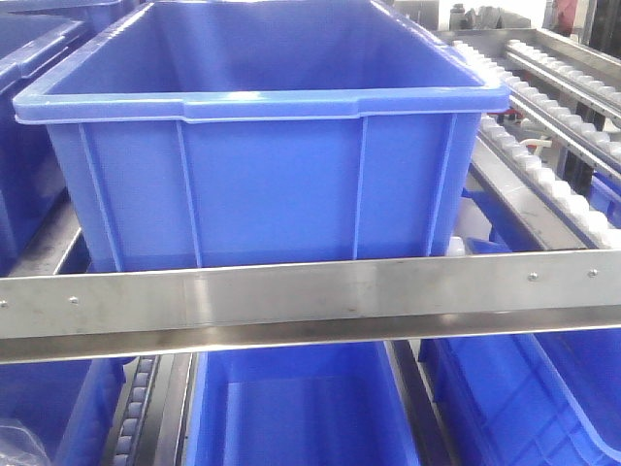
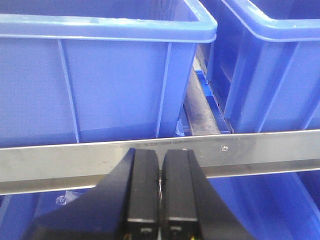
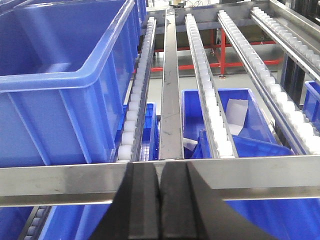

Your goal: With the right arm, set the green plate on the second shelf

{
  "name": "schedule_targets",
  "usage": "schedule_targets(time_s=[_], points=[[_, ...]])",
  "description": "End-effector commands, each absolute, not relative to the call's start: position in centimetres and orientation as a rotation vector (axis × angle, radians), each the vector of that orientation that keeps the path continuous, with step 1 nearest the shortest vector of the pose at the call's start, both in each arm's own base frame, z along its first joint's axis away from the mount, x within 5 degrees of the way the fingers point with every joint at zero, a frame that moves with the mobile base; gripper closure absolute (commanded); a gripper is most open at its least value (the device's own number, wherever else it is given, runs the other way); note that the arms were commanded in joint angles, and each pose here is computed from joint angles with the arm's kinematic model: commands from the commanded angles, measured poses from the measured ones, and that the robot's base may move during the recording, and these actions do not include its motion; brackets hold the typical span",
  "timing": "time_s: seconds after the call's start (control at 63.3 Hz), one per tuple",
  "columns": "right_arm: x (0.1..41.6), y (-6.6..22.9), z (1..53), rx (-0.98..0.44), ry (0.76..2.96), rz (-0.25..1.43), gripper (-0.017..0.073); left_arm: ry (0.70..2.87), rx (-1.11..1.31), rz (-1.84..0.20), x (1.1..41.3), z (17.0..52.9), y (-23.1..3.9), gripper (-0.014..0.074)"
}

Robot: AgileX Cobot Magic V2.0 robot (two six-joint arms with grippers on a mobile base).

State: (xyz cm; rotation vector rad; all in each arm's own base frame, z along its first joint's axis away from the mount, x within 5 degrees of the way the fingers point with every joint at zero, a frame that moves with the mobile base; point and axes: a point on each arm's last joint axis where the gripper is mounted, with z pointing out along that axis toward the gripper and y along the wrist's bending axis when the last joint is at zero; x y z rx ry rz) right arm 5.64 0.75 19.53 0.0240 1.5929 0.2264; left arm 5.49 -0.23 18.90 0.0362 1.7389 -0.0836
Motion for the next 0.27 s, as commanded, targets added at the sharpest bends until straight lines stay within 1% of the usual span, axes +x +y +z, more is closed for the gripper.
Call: schedule_targets(time_s=[0.0, 0.253], points=[[5.45, 0.68, 20.61, 0.021, 1.484, 0.223, 0.0505, 1.671, 0.044, -0.108, 5.56, 18.44, -0.41, 0.0469], [5.45, 0.68, 20.61, 0.021, 1.484, 0.223, 0.0505, 1.671, 0.044, -0.108, 5.56, 18.44, -0.41, 0.0469]])
